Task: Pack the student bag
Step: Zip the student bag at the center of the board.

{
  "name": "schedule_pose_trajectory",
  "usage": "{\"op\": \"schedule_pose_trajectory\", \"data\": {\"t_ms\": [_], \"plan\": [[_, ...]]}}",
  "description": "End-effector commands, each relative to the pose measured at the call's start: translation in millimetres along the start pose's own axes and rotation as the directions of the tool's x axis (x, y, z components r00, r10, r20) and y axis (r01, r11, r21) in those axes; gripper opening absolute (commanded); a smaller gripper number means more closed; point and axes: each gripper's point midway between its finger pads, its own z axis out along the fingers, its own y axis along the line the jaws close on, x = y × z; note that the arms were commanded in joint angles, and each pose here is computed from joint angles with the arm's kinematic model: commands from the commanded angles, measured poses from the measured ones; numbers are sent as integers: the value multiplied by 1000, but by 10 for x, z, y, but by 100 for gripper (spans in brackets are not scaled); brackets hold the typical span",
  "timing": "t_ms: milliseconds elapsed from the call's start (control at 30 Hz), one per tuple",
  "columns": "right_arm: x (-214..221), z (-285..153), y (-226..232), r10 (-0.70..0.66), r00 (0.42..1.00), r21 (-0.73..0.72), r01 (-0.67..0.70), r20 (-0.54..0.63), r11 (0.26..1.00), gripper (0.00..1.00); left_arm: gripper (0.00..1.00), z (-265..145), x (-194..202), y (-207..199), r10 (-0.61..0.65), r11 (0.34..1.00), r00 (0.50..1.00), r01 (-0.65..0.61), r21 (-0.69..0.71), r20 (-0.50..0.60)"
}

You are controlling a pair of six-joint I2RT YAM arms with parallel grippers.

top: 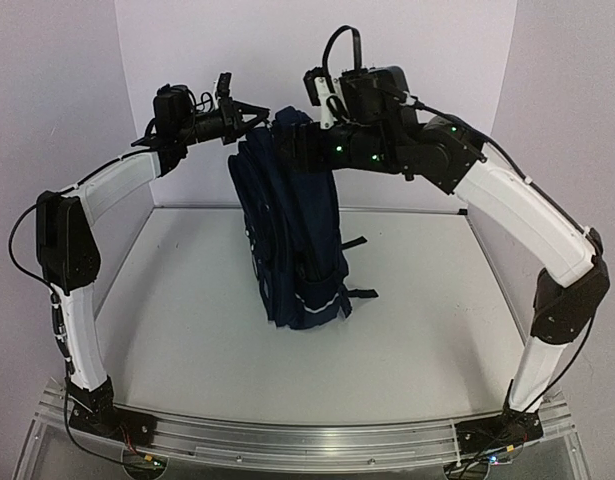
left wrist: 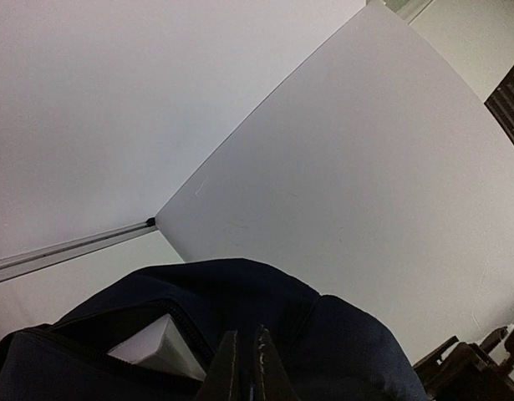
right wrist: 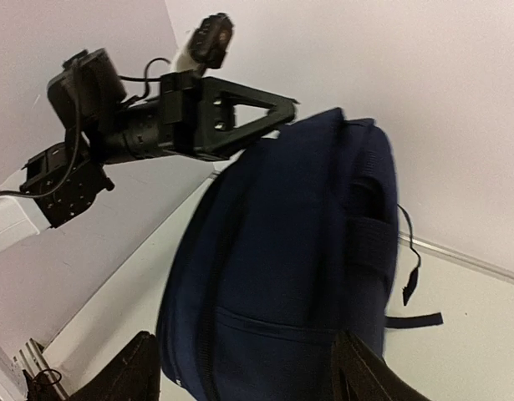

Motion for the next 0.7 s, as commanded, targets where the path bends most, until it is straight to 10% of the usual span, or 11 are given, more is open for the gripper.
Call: {"op": "schedule_pose_trajectory", "data": {"t_ms": [0, 467, 567, 667], "plan": [[-171, -139, 238, -129, 990, 57, 126, 64, 990, 68, 0, -47, 30, -395, 57, 998, 998, -57, 25, -9], [262, 405, -119, -261, 964, 391, 256, -41, 884, 84, 0, 56, 119, -544, 74, 997, 997, -73, 20, -14], [359, 504, -132, -266, 962, 397, 269, -62, 878, 63, 0, 51, 118, -575, 80, 997, 997, -80, 17, -17], [298, 455, -170, -248, 968, 419, 243, -43, 875, 22, 0, 19, 71, -613, 99, 995, 995, -99, 3, -4]]}}
